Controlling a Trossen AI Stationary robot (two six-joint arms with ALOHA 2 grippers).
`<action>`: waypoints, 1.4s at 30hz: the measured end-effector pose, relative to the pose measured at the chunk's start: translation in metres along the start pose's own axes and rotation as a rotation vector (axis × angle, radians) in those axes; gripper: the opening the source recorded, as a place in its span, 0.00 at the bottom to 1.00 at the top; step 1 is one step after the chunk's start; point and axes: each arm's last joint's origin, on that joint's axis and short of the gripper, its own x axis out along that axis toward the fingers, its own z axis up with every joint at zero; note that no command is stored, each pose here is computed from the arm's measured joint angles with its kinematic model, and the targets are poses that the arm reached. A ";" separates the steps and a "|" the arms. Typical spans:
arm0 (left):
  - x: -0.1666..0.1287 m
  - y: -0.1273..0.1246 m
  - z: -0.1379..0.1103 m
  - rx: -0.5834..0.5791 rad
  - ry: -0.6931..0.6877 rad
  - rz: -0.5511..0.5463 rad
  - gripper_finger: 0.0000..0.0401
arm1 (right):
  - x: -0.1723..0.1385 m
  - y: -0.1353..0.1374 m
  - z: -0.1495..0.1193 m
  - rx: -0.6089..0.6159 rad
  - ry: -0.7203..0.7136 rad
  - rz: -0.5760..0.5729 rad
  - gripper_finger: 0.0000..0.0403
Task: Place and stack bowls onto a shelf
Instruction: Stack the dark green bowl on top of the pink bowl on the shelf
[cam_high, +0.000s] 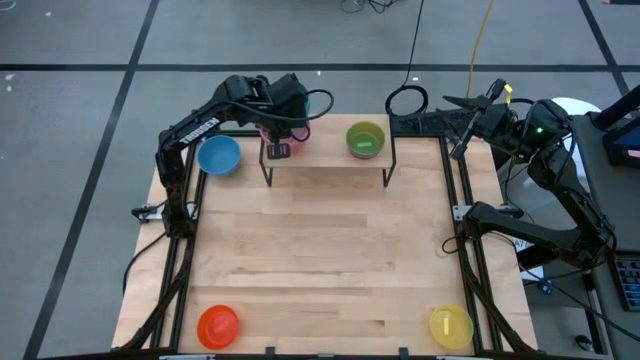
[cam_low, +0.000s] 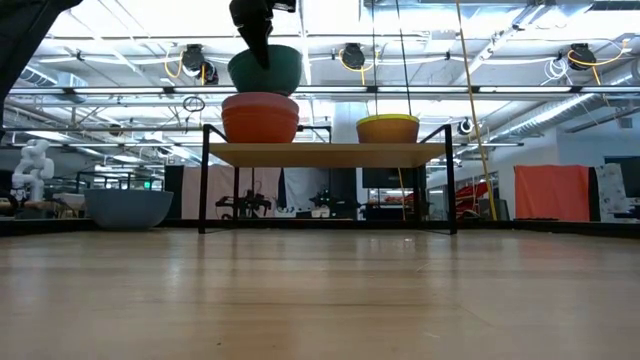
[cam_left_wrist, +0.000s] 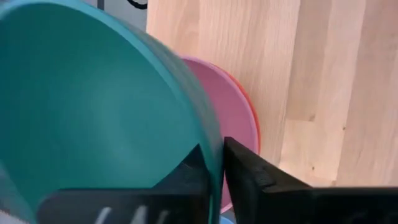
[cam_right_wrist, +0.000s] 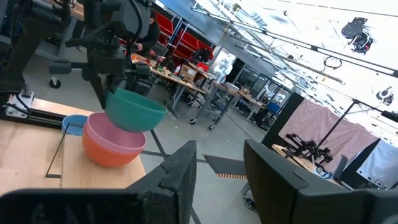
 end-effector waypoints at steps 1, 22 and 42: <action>0.000 0.000 0.000 -0.001 -0.004 -0.008 0.07 | 0.000 0.000 0.000 -0.002 0.000 0.000 0.31; 0.000 0.000 0.000 -0.086 -0.005 -0.013 0.20 | 0.000 0.000 0.000 -0.023 -0.001 0.000 0.31; 0.032 -0.002 -0.006 -0.154 0.122 -0.042 0.20 | -0.003 0.000 0.002 -0.056 -0.014 -0.008 0.31</action>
